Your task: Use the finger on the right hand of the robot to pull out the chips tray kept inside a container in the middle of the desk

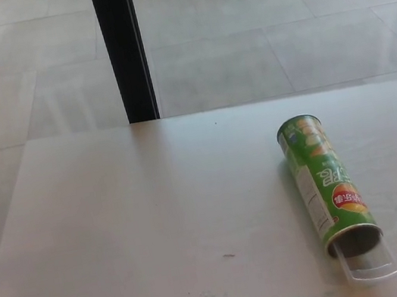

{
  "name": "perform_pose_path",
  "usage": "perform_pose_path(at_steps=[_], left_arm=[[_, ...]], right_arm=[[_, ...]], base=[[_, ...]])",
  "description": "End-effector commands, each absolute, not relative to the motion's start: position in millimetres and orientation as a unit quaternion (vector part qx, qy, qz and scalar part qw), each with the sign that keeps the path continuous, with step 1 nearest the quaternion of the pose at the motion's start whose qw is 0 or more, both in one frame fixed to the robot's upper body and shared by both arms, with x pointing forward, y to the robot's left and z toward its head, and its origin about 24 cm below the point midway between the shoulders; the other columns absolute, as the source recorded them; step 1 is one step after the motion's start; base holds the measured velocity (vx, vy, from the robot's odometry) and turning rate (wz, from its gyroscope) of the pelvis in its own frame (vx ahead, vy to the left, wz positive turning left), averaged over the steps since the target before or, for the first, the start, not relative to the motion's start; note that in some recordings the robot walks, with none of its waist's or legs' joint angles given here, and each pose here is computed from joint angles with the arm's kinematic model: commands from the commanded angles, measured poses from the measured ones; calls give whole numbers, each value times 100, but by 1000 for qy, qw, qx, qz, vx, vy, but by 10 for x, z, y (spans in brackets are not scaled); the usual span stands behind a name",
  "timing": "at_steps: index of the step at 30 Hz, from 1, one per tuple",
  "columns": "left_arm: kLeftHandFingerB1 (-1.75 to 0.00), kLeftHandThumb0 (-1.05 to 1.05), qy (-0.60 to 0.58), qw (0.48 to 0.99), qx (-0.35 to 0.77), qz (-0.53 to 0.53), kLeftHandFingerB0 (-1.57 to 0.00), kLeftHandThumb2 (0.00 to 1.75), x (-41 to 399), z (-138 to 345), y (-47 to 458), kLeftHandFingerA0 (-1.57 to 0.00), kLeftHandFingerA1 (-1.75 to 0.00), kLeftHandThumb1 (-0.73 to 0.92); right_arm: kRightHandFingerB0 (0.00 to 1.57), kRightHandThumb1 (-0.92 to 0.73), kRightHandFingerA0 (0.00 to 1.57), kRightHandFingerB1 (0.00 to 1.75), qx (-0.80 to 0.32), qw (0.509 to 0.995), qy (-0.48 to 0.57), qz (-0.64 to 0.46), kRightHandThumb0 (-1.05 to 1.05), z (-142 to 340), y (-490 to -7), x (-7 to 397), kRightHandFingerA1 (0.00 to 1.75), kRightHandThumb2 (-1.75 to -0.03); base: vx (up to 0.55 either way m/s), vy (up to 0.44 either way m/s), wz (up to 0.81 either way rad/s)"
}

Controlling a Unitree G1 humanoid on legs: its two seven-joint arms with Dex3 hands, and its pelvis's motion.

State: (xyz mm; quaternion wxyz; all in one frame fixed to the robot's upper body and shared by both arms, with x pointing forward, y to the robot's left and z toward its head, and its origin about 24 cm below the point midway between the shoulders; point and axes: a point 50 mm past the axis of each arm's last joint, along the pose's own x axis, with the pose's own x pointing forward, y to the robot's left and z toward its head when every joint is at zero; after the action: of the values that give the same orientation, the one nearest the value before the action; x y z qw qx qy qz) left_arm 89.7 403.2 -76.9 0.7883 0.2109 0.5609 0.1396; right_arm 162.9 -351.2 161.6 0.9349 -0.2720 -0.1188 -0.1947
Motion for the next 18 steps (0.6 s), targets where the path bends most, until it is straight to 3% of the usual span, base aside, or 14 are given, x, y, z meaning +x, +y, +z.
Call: perform_pose_path(at_steps=[1,5,10,18], left_arm=[[-50,-48,564,786,212,137,-51,61,858,-762,4051,-48,-61,71],[-51,-49,560,789,211,140,-52,61,882,-748,4059,-52,-64,69],[-50,-47,559,791,209,138,-48,60,880,-751,4055,-45,-61,71],[-54,-47,562,787,213,140,-52,61,872,-761,4049,-54,-66,70]], right_arm=[[30,-61,87,38,-328,935,-134,-34,-7,1639,-2780,1750,91,-59],[31,-60,91,35,-352,929,-115,2,-12,1505,-2633,1762,93,-57],[31,-59,91,39,-348,932,-100,38,-13,1367,-2482,1786,101,-57],[31,-60,91,39,-396,911,-70,93,-9,1182,-2338,1852,105,-57]], base=[[0,0,0],[0,0,0],[0,0,0],[0,0,0]])
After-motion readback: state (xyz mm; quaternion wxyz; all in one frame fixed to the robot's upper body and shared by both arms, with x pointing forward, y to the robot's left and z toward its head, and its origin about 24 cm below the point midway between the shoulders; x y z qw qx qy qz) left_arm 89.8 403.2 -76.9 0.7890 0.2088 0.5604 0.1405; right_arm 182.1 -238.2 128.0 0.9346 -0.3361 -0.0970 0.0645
